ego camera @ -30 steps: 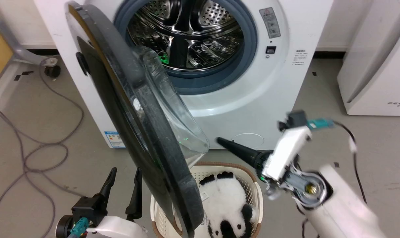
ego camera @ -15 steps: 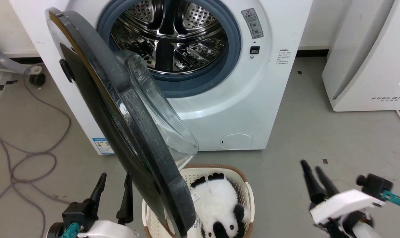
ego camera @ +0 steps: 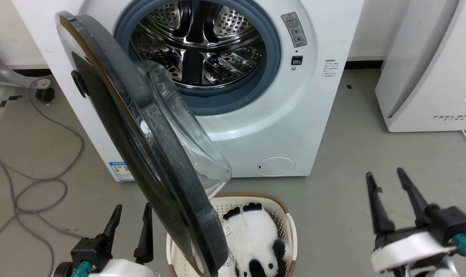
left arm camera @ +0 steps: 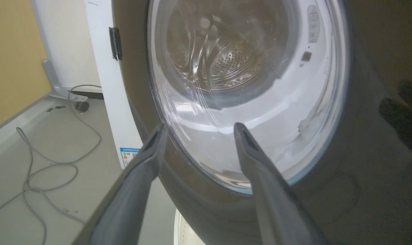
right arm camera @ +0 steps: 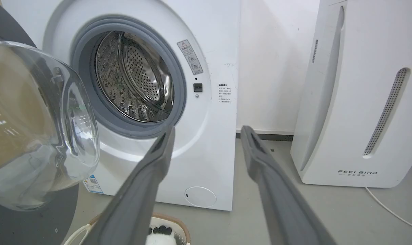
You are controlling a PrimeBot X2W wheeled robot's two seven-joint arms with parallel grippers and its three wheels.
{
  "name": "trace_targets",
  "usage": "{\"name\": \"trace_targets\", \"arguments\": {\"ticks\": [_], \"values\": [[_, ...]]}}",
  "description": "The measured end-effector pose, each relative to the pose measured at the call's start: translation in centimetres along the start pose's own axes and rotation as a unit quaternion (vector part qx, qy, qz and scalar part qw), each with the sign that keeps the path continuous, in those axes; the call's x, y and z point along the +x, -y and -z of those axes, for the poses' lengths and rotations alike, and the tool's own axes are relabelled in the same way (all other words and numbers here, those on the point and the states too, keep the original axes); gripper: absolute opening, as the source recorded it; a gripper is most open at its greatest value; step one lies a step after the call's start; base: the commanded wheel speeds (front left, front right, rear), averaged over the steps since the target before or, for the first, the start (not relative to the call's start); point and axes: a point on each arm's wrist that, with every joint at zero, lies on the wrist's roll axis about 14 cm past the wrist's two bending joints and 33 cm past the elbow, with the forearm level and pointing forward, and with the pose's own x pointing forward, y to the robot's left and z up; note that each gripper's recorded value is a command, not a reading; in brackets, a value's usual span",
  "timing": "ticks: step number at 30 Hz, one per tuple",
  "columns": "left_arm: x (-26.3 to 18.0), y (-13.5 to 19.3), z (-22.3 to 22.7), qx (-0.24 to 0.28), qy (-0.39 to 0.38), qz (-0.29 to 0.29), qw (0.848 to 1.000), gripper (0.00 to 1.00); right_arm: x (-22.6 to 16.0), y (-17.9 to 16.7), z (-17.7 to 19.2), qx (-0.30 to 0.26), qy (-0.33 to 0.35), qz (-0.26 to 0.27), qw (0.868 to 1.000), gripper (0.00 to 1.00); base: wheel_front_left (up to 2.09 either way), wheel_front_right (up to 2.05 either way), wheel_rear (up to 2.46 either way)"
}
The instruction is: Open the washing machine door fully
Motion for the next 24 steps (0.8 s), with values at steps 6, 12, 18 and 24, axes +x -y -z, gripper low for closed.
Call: {"name": "trace_targets", "arguments": {"ticks": [6,12,18,24], "values": [[-0.3,-0.2,-0.1,-0.001,0.002,-0.003,1.000,1.00,-2.0,-1.3,0.8,-0.033,-0.042,-0.014,0.998,1.00,0.00,0.00,0.00],[-0.5,0.0,-0.1,0.000,0.002,0.000,1.000,1.00,-3.6,-1.1,2.1,-0.016,-0.069,-0.008,0.997,1.00,0.00,0.00,0.00],[-0.4,0.3,0.3,-0.001,-0.004,0.004,1.000,0.42,-3.5,-1.3,2.1,-0.002,-0.069,-0.008,0.998,1.00,0.00,0.00,0.00],[-0.4,0.4,0.3,-0.004,-0.006,0.006,1.000,0.00,-3.5,-1.5,2.1,-0.001,-0.068,-0.010,0.998,1.00,0.00,0.00,0.00]]}}
